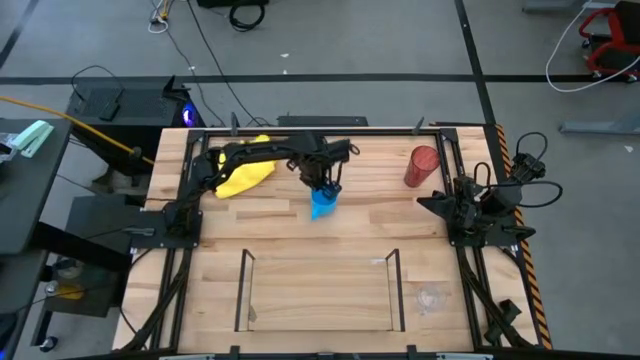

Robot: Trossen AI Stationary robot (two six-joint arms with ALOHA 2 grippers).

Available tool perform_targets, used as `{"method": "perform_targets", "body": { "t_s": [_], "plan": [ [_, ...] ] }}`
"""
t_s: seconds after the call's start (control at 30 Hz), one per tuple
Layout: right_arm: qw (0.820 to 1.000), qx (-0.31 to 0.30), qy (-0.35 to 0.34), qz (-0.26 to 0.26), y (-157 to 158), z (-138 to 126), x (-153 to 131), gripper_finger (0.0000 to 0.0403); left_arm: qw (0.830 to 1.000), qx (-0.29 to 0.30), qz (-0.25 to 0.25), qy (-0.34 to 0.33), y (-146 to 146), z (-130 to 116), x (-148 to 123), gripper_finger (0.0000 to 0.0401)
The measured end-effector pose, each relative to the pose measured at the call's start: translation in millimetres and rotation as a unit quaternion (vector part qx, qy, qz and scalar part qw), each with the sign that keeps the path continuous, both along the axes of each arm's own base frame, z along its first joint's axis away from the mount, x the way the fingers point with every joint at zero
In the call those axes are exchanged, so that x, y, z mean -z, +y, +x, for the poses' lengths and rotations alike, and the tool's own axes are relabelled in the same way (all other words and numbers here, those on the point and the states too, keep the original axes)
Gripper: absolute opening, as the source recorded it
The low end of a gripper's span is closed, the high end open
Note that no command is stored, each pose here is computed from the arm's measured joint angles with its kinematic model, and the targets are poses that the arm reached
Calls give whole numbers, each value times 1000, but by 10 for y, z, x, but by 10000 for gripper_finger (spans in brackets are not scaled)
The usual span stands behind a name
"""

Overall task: Stack small to large cups/mugs on shelf
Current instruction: Move the blue mug to the middle of the table

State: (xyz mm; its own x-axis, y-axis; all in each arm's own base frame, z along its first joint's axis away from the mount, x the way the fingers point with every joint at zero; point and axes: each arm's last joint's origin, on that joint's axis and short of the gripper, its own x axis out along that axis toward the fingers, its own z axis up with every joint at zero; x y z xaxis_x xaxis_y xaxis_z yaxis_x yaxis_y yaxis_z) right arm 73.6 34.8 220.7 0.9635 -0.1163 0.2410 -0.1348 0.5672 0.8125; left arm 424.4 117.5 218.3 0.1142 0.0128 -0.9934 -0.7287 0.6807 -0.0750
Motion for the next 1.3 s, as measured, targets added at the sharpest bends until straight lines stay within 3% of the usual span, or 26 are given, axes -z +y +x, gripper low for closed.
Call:
{"method": "perform_targets", "body": {
  "t_s": [0.47, 0.67, 0.83, 1.0, 1.17, 1.3],
  "plan": [
    [1000, -10, 16, 10, 45, 51, -62, 115, 999, -4, 49, 2, -651, 6, -240, 12],
    [998, -11, 53, -14, 108, 127, -153, 115, 998, -15, 66, 2, -875, 23, -241, 12],
    [994, -13, 108, -34, 155, 183, -298, 115, 996, -49, 71, -1, -897, 24, -241, 12],
    [974, -8, 224, -44, 176, 207, -433, 115, 994, -89, 67, 1, -827, 13, -240, 12],
    [940, -3, 339, -45, 232, 260, -562, 115, 991, -115, 63, 6, -809, -2, -218, 12],
    [917, -10, 394, -61, 329, 359, -654, 115, 991, -124, 54, 13, -820, -1, -186, 12]
  ]
}}
